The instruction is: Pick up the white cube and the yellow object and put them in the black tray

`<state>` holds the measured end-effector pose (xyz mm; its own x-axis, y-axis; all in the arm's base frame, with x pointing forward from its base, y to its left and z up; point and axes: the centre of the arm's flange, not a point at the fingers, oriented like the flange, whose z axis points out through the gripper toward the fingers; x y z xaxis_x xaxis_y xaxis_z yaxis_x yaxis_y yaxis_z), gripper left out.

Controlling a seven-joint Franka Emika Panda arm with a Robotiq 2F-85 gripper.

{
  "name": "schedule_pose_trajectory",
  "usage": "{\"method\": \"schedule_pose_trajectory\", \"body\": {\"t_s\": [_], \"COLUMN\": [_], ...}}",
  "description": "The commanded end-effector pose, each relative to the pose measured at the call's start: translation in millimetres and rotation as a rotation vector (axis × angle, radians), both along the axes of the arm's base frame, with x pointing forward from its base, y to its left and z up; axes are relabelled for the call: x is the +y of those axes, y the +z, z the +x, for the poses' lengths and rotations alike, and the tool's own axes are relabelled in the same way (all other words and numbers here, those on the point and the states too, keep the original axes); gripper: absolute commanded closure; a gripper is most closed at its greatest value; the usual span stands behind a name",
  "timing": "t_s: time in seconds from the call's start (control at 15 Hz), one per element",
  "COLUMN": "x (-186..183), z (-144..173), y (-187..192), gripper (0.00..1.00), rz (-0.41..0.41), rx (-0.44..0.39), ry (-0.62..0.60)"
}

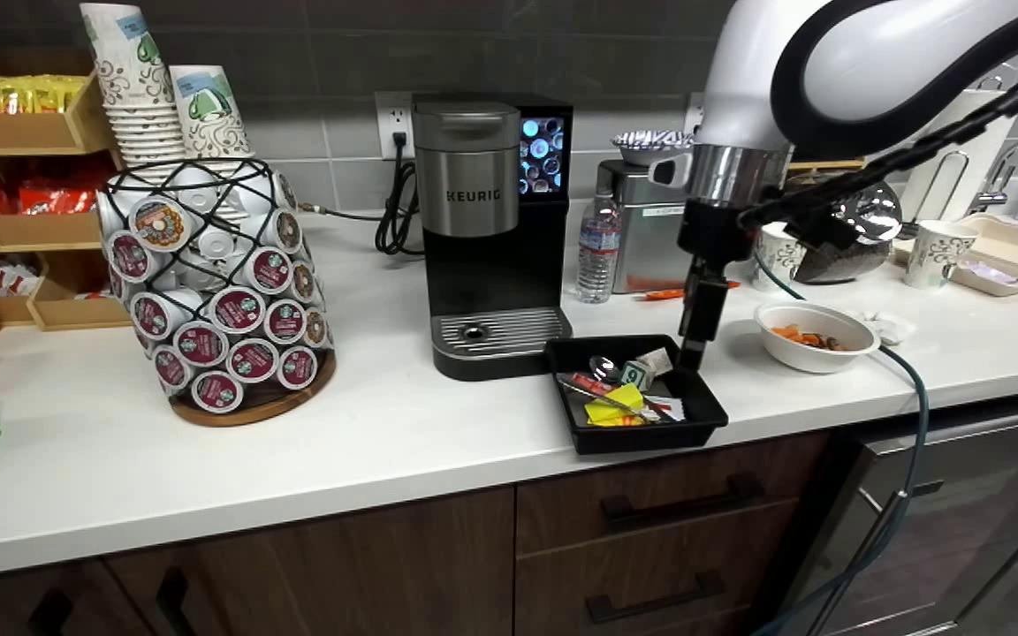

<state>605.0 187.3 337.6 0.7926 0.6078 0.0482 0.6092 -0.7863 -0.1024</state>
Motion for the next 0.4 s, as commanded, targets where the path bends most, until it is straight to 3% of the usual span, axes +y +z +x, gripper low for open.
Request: {"method": "schedule_pose_trajectory", "body": {"t_s": [0.0,0.27,0.33], "x": [-44.1,-77.4,-58.0], "z": [-64.2,-117.7,-69.8], "y": [27.6,52.5,40.1], "gripper": [0.00,0.00,0.00], "rz": [-0.046,-0.057,-0.066], "rx": [0.053,-0.019,0.018], "ry": [0.015,-0.040,-0.023]}}
